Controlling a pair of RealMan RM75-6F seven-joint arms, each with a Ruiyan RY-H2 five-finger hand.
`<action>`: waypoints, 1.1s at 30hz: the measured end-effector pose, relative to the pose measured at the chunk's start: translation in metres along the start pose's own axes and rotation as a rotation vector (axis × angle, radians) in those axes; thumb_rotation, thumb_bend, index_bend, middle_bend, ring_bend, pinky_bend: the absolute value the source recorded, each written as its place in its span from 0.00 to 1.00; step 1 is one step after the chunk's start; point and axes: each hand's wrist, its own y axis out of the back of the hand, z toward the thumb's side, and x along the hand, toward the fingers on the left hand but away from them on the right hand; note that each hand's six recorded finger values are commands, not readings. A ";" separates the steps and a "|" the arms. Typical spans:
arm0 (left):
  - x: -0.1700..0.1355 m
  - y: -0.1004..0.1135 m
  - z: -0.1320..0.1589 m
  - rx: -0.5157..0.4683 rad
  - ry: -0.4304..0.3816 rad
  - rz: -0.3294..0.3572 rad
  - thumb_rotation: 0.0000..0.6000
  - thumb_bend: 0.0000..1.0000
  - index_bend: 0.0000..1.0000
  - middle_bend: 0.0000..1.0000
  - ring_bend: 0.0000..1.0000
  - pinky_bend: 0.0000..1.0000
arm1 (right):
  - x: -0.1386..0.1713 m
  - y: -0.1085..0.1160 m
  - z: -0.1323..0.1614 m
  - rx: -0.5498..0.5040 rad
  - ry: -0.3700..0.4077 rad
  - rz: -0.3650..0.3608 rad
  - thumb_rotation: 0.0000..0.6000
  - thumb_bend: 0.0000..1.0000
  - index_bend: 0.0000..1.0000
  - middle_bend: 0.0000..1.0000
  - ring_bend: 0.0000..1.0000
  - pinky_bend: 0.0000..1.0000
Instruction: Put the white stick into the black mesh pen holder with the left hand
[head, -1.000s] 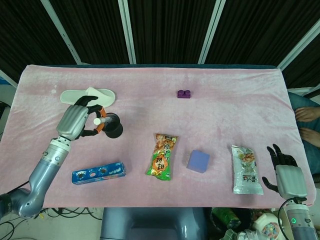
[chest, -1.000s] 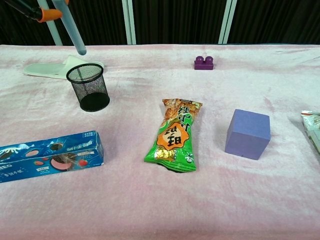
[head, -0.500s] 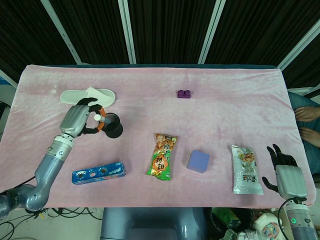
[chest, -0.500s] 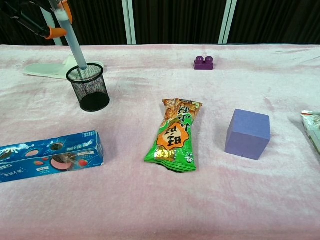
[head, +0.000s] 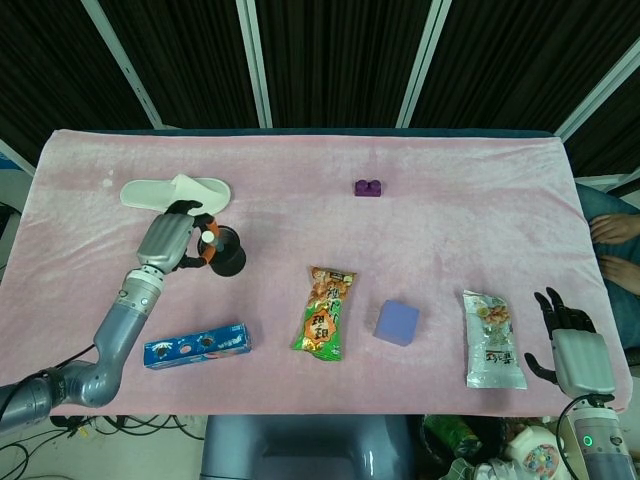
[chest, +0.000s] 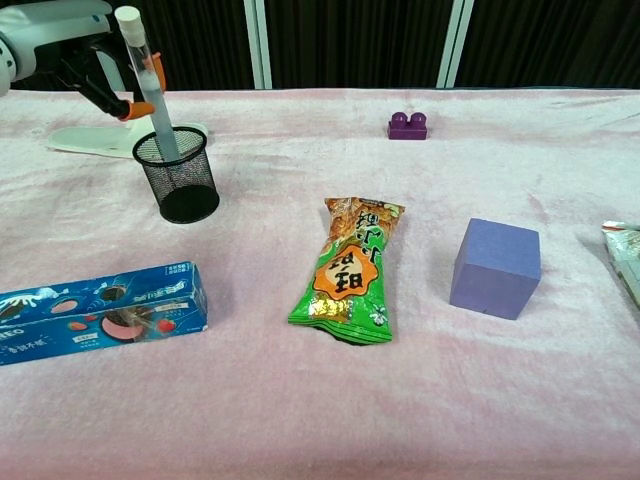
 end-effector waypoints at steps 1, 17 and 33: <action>0.001 -0.001 0.000 0.006 0.002 -0.001 1.00 0.40 0.65 0.56 0.14 0.12 | 0.000 0.000 0.000 0.000 0.000 0.000 1.00 0.18 0.03 0.03 0.19 0.16; 0.009 -0.019 0.003 0.138 0.021 -0.029 1.00 0.40 0.65 0.56 0.14 0.11 | 0.000 0.000 0.000 0.001 -0.001 0.004 1.00 0.18 0.03 0.03 0.19 0.16; 0.016 -0.028 -0.004 0.211 0.047 -0.027 1.00 0.40 0.60 0.53 0.14 0.11 | 0.000 0.000 0.000 0.001 -0.001 0.002 1.00 0.18 0.03 0.03 0.19 0.16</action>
